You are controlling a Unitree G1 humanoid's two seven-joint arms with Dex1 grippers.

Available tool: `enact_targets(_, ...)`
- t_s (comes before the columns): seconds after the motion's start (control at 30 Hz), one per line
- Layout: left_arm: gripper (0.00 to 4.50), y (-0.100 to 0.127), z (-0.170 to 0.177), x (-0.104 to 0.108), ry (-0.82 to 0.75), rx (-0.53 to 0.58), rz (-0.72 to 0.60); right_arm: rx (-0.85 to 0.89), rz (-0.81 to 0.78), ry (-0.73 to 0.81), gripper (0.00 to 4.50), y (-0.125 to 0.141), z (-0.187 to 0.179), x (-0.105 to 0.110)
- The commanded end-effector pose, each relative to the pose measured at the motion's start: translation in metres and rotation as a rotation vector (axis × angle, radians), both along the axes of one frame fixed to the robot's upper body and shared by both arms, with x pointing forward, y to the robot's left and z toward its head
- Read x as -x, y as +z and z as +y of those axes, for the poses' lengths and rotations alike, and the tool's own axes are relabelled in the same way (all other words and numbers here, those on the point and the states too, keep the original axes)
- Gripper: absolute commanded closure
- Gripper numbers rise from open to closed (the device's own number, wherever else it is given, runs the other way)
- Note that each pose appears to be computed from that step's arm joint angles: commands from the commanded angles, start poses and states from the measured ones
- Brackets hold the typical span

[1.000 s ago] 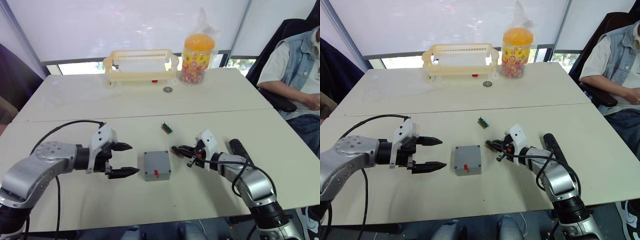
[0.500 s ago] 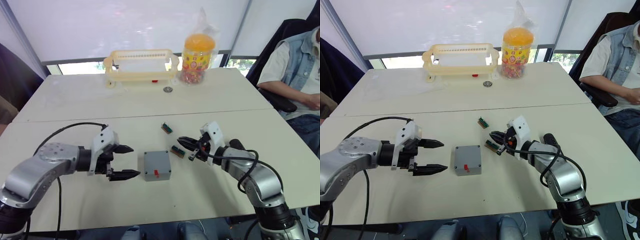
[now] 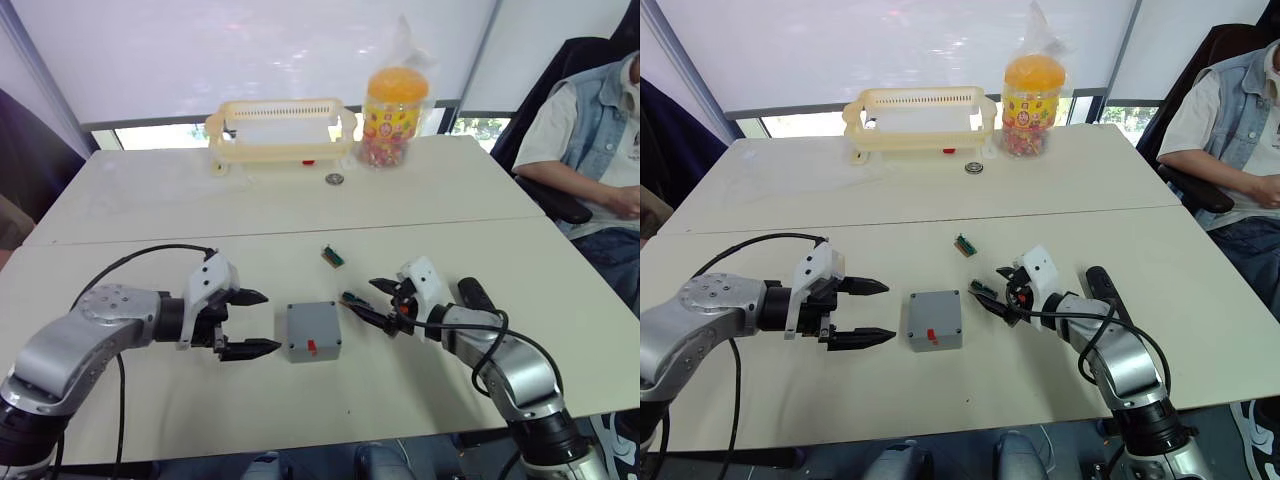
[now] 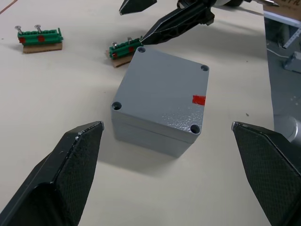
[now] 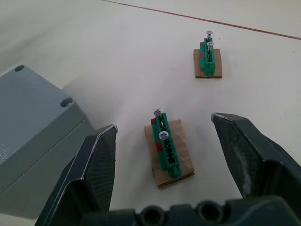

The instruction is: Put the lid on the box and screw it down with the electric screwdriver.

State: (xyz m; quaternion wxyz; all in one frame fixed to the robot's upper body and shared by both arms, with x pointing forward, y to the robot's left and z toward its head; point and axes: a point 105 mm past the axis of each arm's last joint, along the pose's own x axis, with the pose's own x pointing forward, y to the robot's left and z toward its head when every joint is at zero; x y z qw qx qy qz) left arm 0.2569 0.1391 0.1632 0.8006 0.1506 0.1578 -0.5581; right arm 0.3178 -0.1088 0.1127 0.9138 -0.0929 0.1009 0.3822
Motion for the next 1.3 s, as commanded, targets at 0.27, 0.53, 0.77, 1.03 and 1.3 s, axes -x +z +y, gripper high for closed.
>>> enact_targets(0.27,0.00,0.003,0.000,0.001,-0.002,-0.003,-0.021,-0.010,-0.036,0.016,1.74,0.004,0.007,-0.006)
enact_targets(0.53,0.00,0.003,0.001,0.001,0.006,-0.003,-0.023,0.007,-0.023,0.030,4.47,-0.001,0.009,-0.005)
enact_targets(0.77,0.00,0.004,0.001,0.000,0.012,-0.003,-0.030,0.002,-0.023,0.026,4.47,0.000,0.007,-0.004)
enact_targets(1.03,0.00,0.003,0.000,0.000,0.010,0.000,-0.028,-0.053,-0.086,-0.022,4.23,0.017,0.001,-0.009)
enact_targets(1.3,0.00,0.002,-0.001,0.000,0.008,0.002,-0.026,-0.044,-0.028,0.008,1.04,0.003,0.004,-0.001)
